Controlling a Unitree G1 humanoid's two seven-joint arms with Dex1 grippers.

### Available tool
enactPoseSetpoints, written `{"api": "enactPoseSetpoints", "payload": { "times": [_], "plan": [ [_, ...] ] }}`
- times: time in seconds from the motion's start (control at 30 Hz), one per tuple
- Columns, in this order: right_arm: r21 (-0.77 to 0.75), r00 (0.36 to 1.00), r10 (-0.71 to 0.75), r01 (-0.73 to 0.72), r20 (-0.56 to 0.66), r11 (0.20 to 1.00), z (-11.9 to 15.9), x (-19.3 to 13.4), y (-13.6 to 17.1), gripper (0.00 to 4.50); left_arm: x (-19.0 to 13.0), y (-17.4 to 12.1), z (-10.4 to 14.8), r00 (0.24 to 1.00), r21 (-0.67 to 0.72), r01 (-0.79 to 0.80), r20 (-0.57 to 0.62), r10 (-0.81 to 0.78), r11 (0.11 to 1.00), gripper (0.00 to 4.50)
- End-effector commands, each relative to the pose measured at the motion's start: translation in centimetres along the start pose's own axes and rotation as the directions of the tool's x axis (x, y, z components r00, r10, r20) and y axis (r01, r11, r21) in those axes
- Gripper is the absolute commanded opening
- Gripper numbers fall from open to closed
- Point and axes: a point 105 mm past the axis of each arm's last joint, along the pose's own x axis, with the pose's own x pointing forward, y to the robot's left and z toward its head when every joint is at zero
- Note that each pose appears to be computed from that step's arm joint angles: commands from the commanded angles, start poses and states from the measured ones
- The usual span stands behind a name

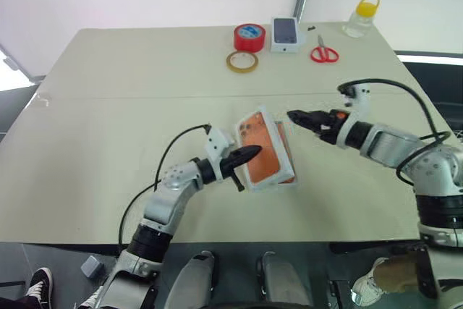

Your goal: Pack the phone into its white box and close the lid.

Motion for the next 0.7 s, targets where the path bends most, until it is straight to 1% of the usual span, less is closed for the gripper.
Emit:
{"api": "enactPoseSetpoints", "payload": {
  "times": [0.03, 0.13, 0.27, 0.3, 0.37, 0.43, 0.47, 0.57, 0.63, 0.7],
  "plan": [
    [-0.118, 0.999, 0.028, -0.023, 0.036, 0.993, 0.5, 0.2, 0.8, 3.69, 0.9, 0.0, 1.2, 0.999, 0.035, 0.008, 0.039, -0.01, 0.999, 0.0],
    [-0.281, 0.999, 0.027, -0.019, 0.026, 0.96, -0.7, 0.8, 1.7, 2.18, 0.8, 0.2, 1.3, 0.999, 0.053, 0.005, 0.033, -0.007, 0.999, 0.0],
    [-0.444, 0.999, 0.053, -0.049, -0.004, 0.895, -1.8, 1.2, 2.5, 0.12, -0.4, 0.9, 1.7, 1.0, 0.073, -0.019, 0.021, 0.017, 0.997, 0.0],
    [-0.464, 0.998, 0.062, -0.057, -0.004, 0.884, -1.9, 1.2, 2.6, 0.05, -0.7, 1.0, 1.7, 1.0, 0.078, -0.023, 0.017, 0.022, 0.997, 0.0],
    [-0.527, 0.997, 0.079, -0.066, 0.001, 0.847, -1.9, 1.2, 2.8, 0.05, -1.6, 0.9, 1.7, 1.0, 0.089, -0.019, 0.001, 0.019, 0.996, 0.0],
    [-0.571, 0.995, 0.094, -0.096, -0.033, 0.815, -2.6, 1.1, 2.7, 0.05, -2.7, 0.9, 1.8, 0.999, 0.085, -0.032, -0.014, 0.034, 0.996, 0.0],
    [-0.611, 0.995, 0.094, -0.1, -0.043, 0.786, -2.8, 1.0, 2.7, 0.05, -3.3, 0.9, 1.8, 0.999, 0.086, -0.036, -0.026, 0.038, 0.996, 0.0],
    [-0.623, 0.992, 0.118, -0.12, -0.045, 0.773, -2.7, 1.0, 2.9, 0.05, -5.4, 0.7, 1.4, 0.996, 0.088, -0.049, -0.075, 0.056, 0.995, 0.0],
    [-0.659, 0.99, 0.122, -0.141, -0.075, 0.739, -3.1, 1.0, 2.9, 0.05, -6.6, 0.7, 1.0, 0.991, 0.074, -0.063, -0.111, 0.072, 0.995, 0.0],
    [-0.679, 0.987, 0.126, -0.158, -0.097, 0.717, -3.6, 1.0, 2.9, 0.05, -7.2, 1.0, 0.1, 0.983, 0.082, -0.085, -0.155, 0.097, 0.993, 0.0]
  ]
}}
